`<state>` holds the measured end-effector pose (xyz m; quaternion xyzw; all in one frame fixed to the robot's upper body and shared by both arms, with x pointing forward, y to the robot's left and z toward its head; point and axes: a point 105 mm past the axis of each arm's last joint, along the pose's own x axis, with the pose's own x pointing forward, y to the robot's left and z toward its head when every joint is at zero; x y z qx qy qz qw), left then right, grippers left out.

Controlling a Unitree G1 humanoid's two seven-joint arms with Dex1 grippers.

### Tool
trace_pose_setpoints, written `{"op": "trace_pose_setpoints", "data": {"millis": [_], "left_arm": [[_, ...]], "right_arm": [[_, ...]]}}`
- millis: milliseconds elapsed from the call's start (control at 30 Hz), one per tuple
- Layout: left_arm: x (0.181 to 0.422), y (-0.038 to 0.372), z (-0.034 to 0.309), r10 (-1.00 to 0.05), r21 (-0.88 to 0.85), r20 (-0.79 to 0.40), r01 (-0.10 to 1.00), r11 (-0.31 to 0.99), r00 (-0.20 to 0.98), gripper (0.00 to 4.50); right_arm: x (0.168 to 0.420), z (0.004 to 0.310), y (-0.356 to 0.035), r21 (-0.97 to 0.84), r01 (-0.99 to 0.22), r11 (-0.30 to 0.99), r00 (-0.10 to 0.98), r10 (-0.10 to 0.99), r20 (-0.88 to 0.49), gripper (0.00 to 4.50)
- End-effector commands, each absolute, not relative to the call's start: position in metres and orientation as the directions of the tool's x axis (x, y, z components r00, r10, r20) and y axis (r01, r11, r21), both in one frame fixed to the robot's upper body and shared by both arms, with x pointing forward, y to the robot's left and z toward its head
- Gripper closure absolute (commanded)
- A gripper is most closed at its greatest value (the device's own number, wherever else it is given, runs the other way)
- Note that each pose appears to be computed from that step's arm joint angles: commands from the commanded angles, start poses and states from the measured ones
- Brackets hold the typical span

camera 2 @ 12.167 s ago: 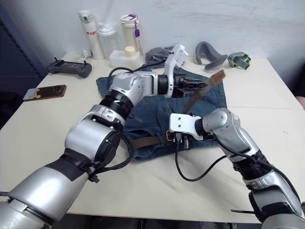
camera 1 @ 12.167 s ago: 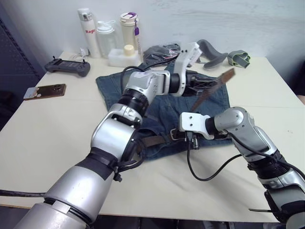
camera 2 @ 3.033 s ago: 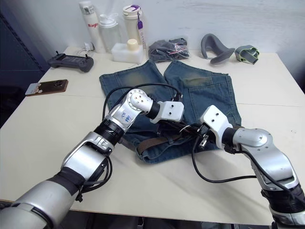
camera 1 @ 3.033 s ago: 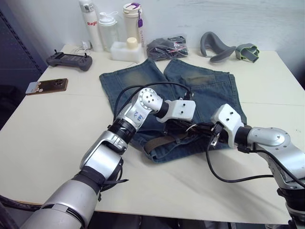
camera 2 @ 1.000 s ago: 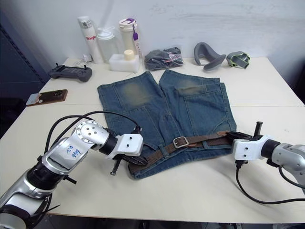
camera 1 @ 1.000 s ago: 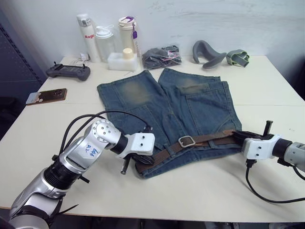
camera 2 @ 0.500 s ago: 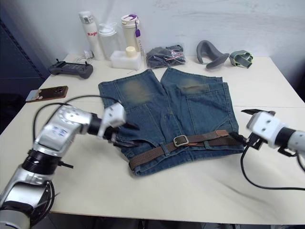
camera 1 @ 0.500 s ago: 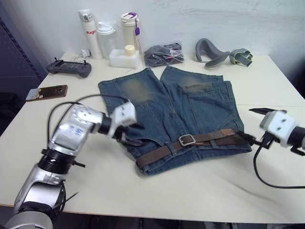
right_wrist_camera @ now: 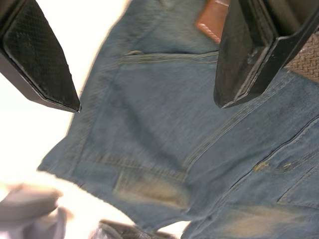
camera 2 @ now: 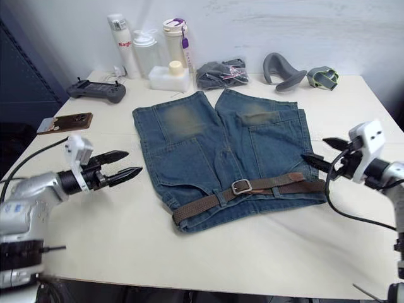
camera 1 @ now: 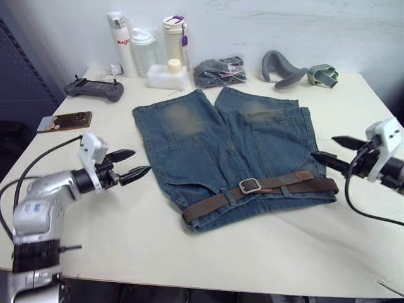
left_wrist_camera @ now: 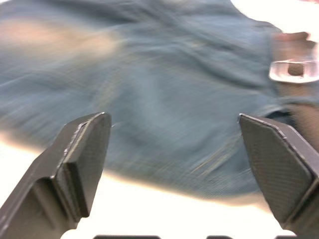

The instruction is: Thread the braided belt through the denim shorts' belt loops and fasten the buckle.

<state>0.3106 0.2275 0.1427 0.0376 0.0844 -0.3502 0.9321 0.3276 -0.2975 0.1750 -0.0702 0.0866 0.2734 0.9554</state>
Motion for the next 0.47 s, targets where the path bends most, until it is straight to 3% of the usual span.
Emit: {"op": "trace_pose_setpoints", "data": {"millis": [33, 267, 467], "left_arm": [[0.301, 0.233, 0.141, -0.567, 0.108, -0.171, 0.588, 0.802, 0.806, 0.05], [0.289, 0.234, 0.118, -0.487, 0.056, -0.152, 0.5, 0.864, 0.86, 0.05], [0.285, 0.231, 0.114, -0.501, 0.044, -0.153, 0.512, 0.858, 0.852, 0.05]], "right_arm": [[0.326, 0.174, -0.299, -0.046, -0.517, 0.855, 0.843, 0.498, -0.203, 0.0], [0.316, 0.158, -0.295, -0.014, -0.52, 0.854, 0.835, 0.504, -0.219, 0.0], [0.311, 0.158, -0.294, -0.013, -0.517, 0.856, 0.839, 0.503, -0.207, 0.0]]}}
